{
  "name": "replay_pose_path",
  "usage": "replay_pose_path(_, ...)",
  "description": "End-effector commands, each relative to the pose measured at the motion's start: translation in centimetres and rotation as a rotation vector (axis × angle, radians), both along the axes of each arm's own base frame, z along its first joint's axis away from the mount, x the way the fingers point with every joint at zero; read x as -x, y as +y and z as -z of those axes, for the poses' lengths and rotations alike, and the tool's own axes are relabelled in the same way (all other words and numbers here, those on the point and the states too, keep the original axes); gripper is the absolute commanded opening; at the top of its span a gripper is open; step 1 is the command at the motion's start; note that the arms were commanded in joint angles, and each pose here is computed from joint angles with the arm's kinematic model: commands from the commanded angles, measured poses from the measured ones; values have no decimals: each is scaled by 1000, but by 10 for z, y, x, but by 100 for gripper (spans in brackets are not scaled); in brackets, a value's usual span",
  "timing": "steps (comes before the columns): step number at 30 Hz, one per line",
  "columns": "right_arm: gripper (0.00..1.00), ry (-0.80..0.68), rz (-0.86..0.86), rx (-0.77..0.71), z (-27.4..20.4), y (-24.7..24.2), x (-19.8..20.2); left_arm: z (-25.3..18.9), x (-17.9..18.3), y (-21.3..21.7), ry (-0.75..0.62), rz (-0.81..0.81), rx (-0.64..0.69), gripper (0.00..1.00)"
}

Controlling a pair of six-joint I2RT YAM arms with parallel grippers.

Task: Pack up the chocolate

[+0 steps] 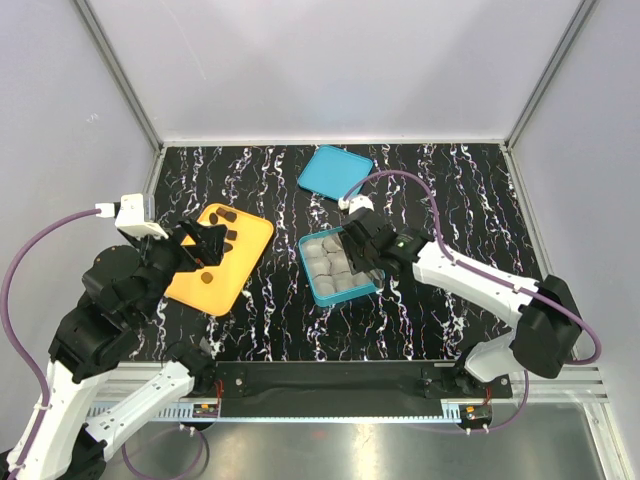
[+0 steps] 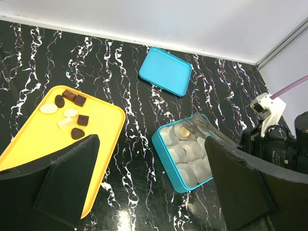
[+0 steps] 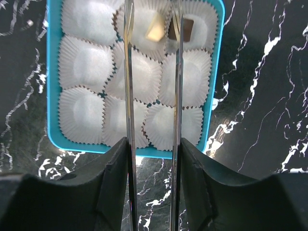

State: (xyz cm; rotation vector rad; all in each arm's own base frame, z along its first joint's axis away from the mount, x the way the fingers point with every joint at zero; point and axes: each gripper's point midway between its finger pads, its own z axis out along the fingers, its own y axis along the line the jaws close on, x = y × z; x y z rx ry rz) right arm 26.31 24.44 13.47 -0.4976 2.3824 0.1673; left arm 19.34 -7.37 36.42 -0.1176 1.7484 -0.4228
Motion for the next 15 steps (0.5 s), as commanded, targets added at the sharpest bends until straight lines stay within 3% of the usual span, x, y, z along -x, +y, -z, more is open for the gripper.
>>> replay_pose_path(1, 50, -78, 13, -62, -40, 10, -17, -9, -4, -4, -30, 9, 16, 99)
replay_pose_path(9, 51, -79, -119, -244, -75, 68, -20, -9, -3, -4, -27, 12, 18, 99)
replay_pose_path(15, 51, -135, -299, -293, -79, 147, -4, -7, -5, -6, -16, 12, 9, 99)
